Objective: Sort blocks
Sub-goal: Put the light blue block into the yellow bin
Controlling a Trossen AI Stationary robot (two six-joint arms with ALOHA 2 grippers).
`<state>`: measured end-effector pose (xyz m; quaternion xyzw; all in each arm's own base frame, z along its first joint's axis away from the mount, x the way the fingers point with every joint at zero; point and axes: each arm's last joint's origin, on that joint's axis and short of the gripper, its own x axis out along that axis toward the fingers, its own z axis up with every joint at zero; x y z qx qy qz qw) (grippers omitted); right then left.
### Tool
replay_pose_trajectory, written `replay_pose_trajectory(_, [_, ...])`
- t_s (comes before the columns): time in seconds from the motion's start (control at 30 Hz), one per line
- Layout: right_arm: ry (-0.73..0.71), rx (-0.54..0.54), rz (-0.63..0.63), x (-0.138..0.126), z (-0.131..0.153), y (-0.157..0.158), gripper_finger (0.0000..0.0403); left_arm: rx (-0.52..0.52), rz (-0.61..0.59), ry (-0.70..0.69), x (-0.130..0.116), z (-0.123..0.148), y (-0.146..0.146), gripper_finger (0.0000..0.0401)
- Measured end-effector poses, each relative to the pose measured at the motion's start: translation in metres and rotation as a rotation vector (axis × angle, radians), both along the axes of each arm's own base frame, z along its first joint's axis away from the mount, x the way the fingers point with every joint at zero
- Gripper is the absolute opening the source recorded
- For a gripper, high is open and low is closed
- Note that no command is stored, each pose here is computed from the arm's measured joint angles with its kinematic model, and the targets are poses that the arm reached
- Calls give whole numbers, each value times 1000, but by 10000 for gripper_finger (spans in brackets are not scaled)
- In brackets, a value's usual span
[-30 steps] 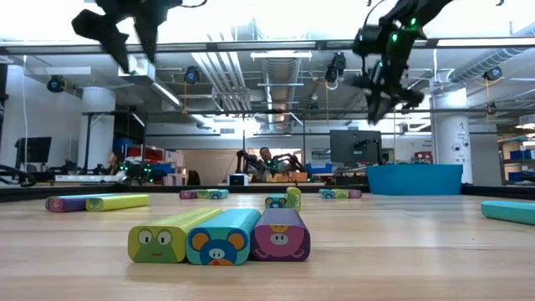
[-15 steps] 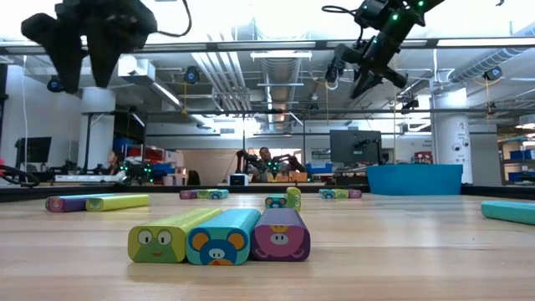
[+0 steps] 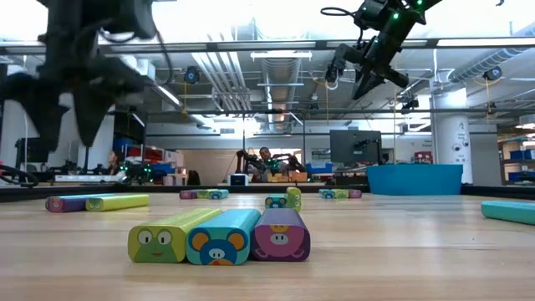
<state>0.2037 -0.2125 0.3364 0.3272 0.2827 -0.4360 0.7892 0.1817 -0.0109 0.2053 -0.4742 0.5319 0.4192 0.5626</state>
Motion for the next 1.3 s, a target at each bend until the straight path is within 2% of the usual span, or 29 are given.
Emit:
replay_pose_trajectory(0.13, [3, 3, 0, 0, 0, 0, 13, 1, 42, -59, -1, -23, 11, 254])
replay_pose_trajectory(0.23, [3, 2, 0, 0, 0, 0, 13, 4, 52, -154, 7, -31, 17, 254])
replay_pose_trajectory(0.37, [3, 3, 0, 0, -1, 0, 13, 25, 61, -181, 15, -38, 25, 254])
replay_pose_trajectory(0.67, [4, 3, 0, 0, -1, 0, 13, 57, -3, -48, 29, -58, 36, 254])
replay_pose_trajectory(1.07, [8, 7, 1, 0, -1, 0, 13, 18, -31, 5, 36, -66, 35, 253])
replay_pose_trajectory(1.3, [13, 3, 9, 0, -1, 1, 13, -2, -32, 48, 29, -63, 34, 222])
